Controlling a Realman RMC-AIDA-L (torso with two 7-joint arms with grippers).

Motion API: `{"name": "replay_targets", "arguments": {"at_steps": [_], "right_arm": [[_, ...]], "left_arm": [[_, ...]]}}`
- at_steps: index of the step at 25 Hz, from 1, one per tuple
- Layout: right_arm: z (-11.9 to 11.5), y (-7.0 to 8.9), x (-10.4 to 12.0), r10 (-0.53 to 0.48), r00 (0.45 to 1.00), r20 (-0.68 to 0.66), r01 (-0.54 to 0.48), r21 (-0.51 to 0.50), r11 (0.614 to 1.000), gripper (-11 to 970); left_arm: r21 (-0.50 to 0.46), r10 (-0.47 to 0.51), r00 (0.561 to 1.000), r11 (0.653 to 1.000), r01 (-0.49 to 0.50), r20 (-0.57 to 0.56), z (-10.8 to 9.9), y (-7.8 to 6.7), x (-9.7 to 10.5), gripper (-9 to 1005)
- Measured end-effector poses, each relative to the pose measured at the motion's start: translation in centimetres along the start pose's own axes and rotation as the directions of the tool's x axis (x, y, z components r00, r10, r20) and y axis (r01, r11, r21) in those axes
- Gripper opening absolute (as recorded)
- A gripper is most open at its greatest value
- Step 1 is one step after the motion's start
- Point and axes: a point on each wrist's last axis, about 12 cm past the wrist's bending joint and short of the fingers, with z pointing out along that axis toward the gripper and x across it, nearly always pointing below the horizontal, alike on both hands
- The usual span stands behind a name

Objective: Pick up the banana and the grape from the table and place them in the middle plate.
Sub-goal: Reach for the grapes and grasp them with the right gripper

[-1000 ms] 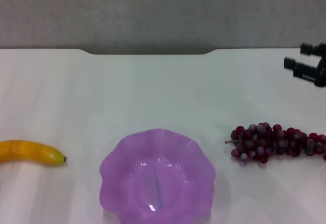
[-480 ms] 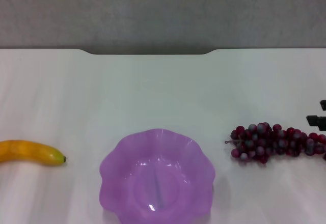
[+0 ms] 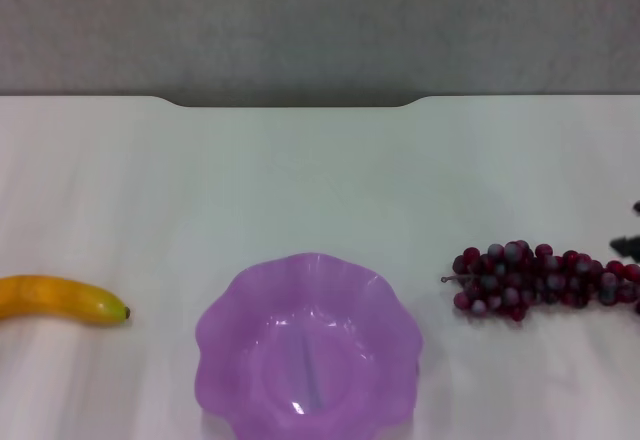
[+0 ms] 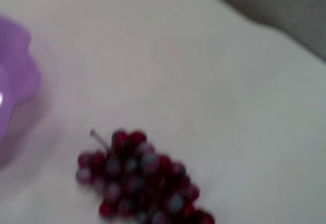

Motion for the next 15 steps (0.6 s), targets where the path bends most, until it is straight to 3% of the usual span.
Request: {"name": "replay_targets", "arguments": {"at_steps": [7,15], "right_arm": [[2.6,1.7,-1.6,-0.098,0.984,-0.151,0.088,-0.068,0.994,629],[3.8,2.6,-4.6,-0.216,0.953,-0.213,0.201,-0.088,0.976,634]], "left_arm": [[-0.013,0.004,1.000,1.000,-0.004,0.011,-0.4,0.3,-0.1,890],[-0.020,0.006,1.000,1.000,-0.006,0.009,-0.5,0.5,0.0,890]]}}
